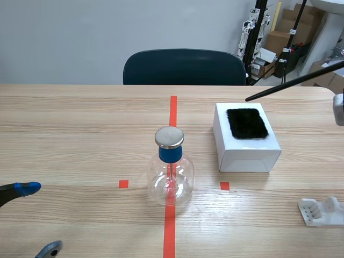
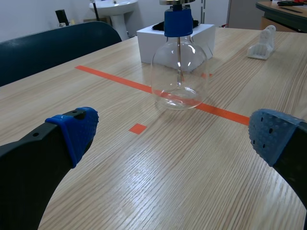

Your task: Do the electroscope experiment. rub the rod on the fur

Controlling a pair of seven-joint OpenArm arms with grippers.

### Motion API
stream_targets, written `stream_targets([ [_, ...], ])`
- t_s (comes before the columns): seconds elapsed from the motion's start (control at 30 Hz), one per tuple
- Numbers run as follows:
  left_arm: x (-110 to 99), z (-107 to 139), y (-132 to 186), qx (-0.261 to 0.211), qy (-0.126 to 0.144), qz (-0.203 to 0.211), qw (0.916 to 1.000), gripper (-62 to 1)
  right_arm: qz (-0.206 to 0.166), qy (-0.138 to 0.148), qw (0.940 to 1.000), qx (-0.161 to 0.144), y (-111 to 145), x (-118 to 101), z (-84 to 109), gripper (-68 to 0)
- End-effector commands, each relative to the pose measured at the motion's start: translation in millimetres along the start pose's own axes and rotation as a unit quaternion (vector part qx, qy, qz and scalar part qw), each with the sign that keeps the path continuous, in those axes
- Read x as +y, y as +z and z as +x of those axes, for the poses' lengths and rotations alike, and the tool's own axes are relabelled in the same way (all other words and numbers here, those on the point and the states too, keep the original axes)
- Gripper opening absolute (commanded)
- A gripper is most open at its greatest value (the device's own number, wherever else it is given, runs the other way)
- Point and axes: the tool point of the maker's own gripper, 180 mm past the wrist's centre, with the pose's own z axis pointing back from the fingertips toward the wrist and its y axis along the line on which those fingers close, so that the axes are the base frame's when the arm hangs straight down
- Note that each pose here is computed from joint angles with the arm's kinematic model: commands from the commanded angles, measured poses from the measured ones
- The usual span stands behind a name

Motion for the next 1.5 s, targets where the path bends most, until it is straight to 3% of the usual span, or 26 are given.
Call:
stream_targets([
  [0.0,4,14,-1,-0.033,-0.005,0.003,0.9994,1.4,-0.014,0.019,0.9996,0.016,-2,-13,-15.8,-67.7],
  [0.13,5,14,-1,-0.033,-0.005,0.003,0.9994,1.4,0.003,0.018,0.9996,0.024,0,-5,-16.4,-67.7],
  [0.27,5,14,-1,-0.033,-0.005,0.003,0.9994,1.4,0.010,0.000,0.9981,0.060,2,-1,-27.9,-67.7],
  [0.47,5,14,-1,-0.033,-0.005,0.003,0.9994,1.4,0.022,-0.007,0.9972,0.072,3,7,-27.4,-67.7],
  [0.87,5,14,-1,-0.033,-0.005,0.003,0.9994,1.4,0.043,-0.017,0.9975,0.053,-8,10,-9.1,-67.8],
  [1.03,5,14,-1,-0.033,-0.005,0.003,0.9994,1.4,0.075,-0.024,0.9956,0.051,-12,21,-1.2,-67.8],
  [1.3,5,14,-1,-0.033,-0.005,0.003,0.9994,1.4,0.094,-0.033,0.9929,0.064,-15,34,-2.9,-67.7],
  [1.47,5,14,-1,-0.033,-0.005,0.003,0.9994,1.4,0.109,-0.032,0.9921,0.053,-14,40,1.1,-67.7],
])
